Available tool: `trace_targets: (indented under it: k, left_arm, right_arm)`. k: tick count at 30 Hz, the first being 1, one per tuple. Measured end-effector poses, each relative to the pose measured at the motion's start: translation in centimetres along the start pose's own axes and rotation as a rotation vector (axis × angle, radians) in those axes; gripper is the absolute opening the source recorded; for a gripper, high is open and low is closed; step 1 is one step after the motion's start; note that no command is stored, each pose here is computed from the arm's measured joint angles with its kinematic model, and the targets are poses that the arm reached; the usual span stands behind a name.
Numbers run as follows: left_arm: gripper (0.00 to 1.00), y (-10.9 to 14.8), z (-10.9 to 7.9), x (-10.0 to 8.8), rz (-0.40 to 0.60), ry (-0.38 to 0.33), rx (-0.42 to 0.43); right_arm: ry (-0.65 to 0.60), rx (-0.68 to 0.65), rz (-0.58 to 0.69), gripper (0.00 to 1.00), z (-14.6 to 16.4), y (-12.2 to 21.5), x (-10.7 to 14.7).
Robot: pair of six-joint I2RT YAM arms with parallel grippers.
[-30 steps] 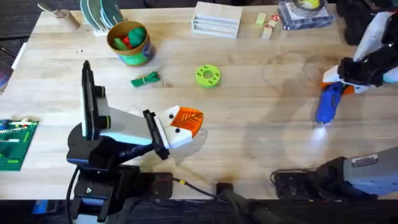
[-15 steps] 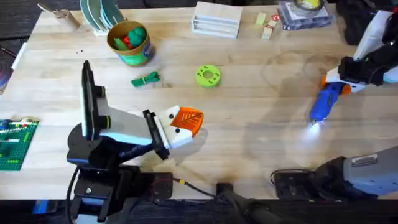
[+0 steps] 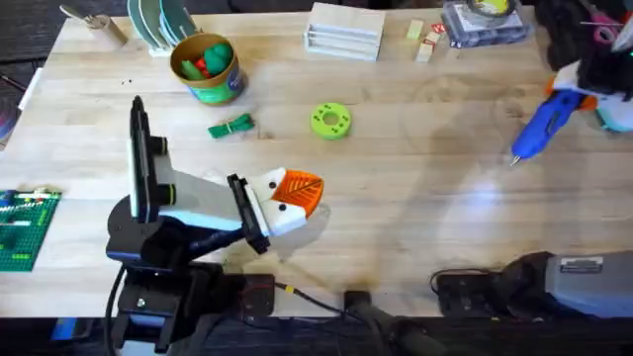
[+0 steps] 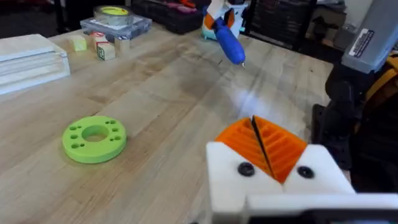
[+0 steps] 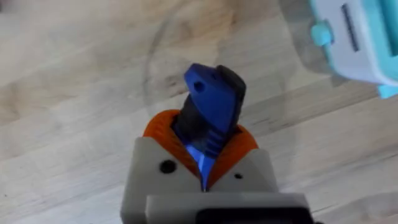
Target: Pick up the gripper from the table and insert it into the empty holder that is missing its gripper. Then pick up a screw, insert it into the mounting hole, and use the screwdriver to tighten it. Finally, clean up the table by picking up the vegetable and placing it into the bucket.
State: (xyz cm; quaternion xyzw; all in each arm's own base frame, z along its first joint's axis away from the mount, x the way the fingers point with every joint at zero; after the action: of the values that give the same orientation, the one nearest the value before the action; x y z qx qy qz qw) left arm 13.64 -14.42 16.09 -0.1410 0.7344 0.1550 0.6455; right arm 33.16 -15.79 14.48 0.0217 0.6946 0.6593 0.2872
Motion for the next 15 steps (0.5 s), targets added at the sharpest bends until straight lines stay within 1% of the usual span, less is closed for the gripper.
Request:
trace_targets:
  k: [4, 7, 9, 12, 15]
  left_arm:
    - [0.004, 0.0, 0.0, 0.0, 0.000, 0.000, 0.000]
    - [0.004, 0.0, 0.0, 0.0, 0.000, 0.000, 0.000]
    - [0.004, 0.0, 0.0, 0.0, 0.000, 0.000, 0.000]
    - [0.004, 0.0, 0.0, 0.0, 0.000, 0.000, 0.000]
    - [0.004, 0.0, 0.0, 0.0, 0.000, 0.000, -0.001]
  right_arm:
    - [0.008, 0.000, -0.215, 0.027, 0.2, 5.7, -2.4]
    - [0.017, 0.000, -0.360, 0.027, 0.5, 10.4, -3.1]
    - [0.032, -0.007, -0.455, 0.027, 1.1, 13.6, -3.1]
    - [0.071, -0.036, -0.567, 0.027, 2.7, 17.4, -2.6]
    - [0.131, -0.087, -0.663, 0.027, 4.9, 20.2, -1.4]
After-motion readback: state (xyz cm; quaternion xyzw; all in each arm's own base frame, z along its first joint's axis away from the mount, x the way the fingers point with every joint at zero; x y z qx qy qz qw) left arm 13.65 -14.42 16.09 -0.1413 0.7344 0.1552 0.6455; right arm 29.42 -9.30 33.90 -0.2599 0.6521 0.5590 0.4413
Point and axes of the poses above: each hand's point on the last joint's axis, 136 mm out from that joint toward the fingers, its own y axis back along the fingers, its own z axis along the line the jaws close on, x = y × z, the point moved 2 cm from there along y, back along the fingers, and after that the axes turned 4 degrees about -y, right-handed, at the moved point
